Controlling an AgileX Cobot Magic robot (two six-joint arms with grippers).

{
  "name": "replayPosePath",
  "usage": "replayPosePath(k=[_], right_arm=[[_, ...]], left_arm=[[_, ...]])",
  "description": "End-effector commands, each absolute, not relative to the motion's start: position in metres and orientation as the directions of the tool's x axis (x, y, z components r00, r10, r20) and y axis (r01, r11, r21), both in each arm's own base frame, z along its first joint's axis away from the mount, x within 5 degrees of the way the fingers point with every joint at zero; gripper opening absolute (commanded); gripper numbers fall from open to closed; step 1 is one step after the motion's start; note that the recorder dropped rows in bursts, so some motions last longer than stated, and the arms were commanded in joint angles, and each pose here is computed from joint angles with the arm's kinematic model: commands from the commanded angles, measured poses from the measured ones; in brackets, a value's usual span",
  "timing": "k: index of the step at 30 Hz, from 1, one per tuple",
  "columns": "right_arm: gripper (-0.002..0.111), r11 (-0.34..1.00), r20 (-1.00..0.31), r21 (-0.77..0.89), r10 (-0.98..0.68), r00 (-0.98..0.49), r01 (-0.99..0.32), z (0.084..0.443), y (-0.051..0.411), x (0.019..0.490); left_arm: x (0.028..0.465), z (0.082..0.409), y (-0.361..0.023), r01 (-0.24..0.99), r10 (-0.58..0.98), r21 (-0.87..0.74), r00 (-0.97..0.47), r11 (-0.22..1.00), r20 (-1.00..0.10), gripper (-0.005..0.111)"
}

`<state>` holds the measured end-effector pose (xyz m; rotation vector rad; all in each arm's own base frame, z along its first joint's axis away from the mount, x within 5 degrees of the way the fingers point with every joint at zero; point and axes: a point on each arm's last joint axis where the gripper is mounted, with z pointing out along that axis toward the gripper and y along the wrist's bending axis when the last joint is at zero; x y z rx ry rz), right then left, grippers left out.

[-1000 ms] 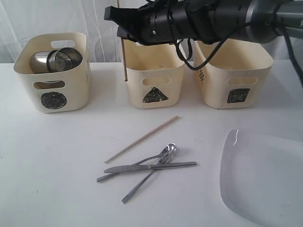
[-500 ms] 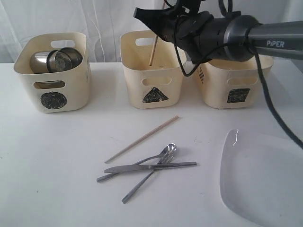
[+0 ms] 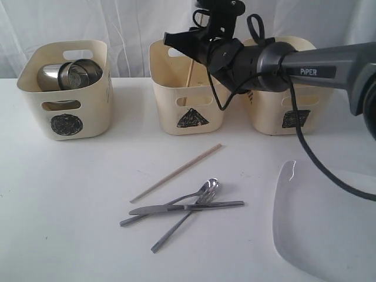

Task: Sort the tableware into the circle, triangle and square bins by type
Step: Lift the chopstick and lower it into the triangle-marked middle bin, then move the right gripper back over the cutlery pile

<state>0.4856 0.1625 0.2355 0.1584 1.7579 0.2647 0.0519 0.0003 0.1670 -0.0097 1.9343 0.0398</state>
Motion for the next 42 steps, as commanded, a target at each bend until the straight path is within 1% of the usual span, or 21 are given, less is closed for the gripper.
replayPosePath(k=[1, 4, 5, 7, 10, 11, 12, 13, 14, 16, 17, 20, 22, 29, 31, 34, 36, 38, 40, 41, 42], right_arm=[[0.046, 0.969, -0.956, 0.244, 0.233, -0.177, -0.041, 0.24, 0.16, 0.487], [0.045, 0.964, -0.95, 0.258, 0.241, -0.197, -0.067, 0.249, 0.161, 0.483], [0.045, 0.959, -0.943, 0.267, 0.239, -0.231, -0.096, 0.252, 0.164, 0.48], [0.045, 0.945, -0.929, 0.279, 0.221, -0.296, -0.171, 0.267, 0.17, 0.471], [0.041, 0.91, -0.914, 0.222, 0.069, -0.4, -0.35, 0.291, 0.173, 0.451], [0.038, 0.88, -0.891, 0.202, -0.017, -0.453, -0.431, 0.294, 0.175, 0.441], [0.033, 0.856, -0.872, 0.19, -0.077, -0.483, -0.48, 0.299, 0.175, 0.433], [0.028, 0.828, -0.834, 0.167, -0.172, -0.525, -0.536, 0.297, 0.174, 0.424], [0.018, 0.799, -0.788, 0.153, -0.257, -0.56, -0.582, 0.301, 0.172, 0.413], [0.004, 0.762, -0.666, 0.107, -0.422, -0.615, -0.639, 0.295, 0.166, 0.396], [0.0, 0.74, -0.574, 0.069, -0.519, -0.634, -0.669, 0.291, 0.159, 0.388], [0.0, 0.733, -0.427, 0.041, -0.602, -0.675, -0.679, 0.284, 0.147, 0.371], [0.0, 0.735, -0.397, 0.053, -0.605, -0.69, -0.676, 0.285, 0.143, 0.36], [0.0, 0.667, -0.424, 0.029, -0.666, -0.613, -0.745, 0.301, 0.145, 0.295], [0.0, 0.664, -0.398, 0.042, -0.675, -0.622, -0.747, 0.292, 0.138, 0.273], [0.0, 0.658, -0.306, 0.077, -0.7, -0.645, -0.749, 0.253, 0.13, 0.255], [0.0, 0.638, -0.269, 0.083, -0.725, -0.634, -0.766, 0.234, 0.126, 0.248], [0.0, 0.615, -0.274, 0.067, -0.746, -0.607, -0.786, 0.227, 0.125, 0.246], [0.001, 0.611, -0.308, 0.038, -0.745, -0.591, -0.79, 0.226, 0.126, 0.249], [0.005, 0.609, -0.331, 0.027, -0.743, -0.582, -0.793, 0.227, 0.127, 0.251], [0.009, 0.578, -0.343, 0.02, -0.763, -0.548, -0.816, 0.227, 0.128, 0.252]], left_arm=[[0.052, 0.167, 0.0, -0.027, -0.001, 0.01, -0.352, 1.0, -0.936, 0.0], [0.052, 0.167, 0.0, -0.027, -0.001, 0.01, -0.352, 1.0, -0.936, 0.0], [0.052, 0.167, 0.0, -0.027, -0.001, 0.01, -0.352, 1.0, -0.936, 0.0], [0.052, 0.167, 0.0, -0.027, -0.001, 0.01, -0.352, 1.0, -0.936, 0.0], [0.052, 0.167, 0.0, -0.027, -0.001, 0.01, -0.352, 1.0, -0.936, 0.0], [0.052, 0.167, 0.0, -0.027, -0.001, 0.01, -0.352, 1.0, -0.936, 0.0], [0.052, 0.167, 0.0, -0.027, -0.001, 0.01, -0.352, 1.0, -0.936, 0.0], [0.052, 0.167, 0.0, -0.027, -0.001, 0.01, -0.352, 1.0, -0.936, 0.0], [0.052, 0.167, 0.0, -0.027, -0.001, 0.01, -0.352, 1.0, -0.936, 0.0], [0.052, 0.167, 0.0, -0.027, -0.001, 0.01, -0.352, 1.0, -0.936, 0.0], [0.052, 0.167, 0.0, -0.027, -0.001, 0.01, -0.352, 1.0, -0.936, 0.0], [0.052, 0.167, 0.0, -0.027, -0.001, 0.01, -0.352, 1.0, -0.936, 0.0], [0.052, 0.167, 0.0, -0.027, -0.001, 0.01, -0.352, 1.0, -0.936, 0.0], [0.052, 0.167, 0.0, -0.027, -0.001, 0.01, -0.352, 1.0, -0.936, 0.0], [0.052, 0.167, 0.0, -0.027, -0.001, 0.01, -0.352, 1.0, -0.936, 0.0], [0.052, 0.167, 0.0, -0.027, -0.001, 0.01, -0.352, 1.0, -0.936, 0.0], [0.052, 0.167, 0.0, -0.027, -0.001, 0.01, -0.352, 1.0, -0.936, 0.0], [0.052, 0.167, 0.0, -0.027, -0.001, 0.01, -0.352, 1.0, -0.936, 0.0], [0.052, 0.167, 0.0, -0.027, -0.001, 0.01, -0.352, 1.0, -0.936, 0.0], [0.052, 0.167, 0.0, -0.027, -0.001, 0.01, -0.352, 1.0, -0.936, 0.0], [0.052, 0.167, 0.0, -0.027, -0.001, 0.01, -0.352, 1.0, -0.936, 0.0]])
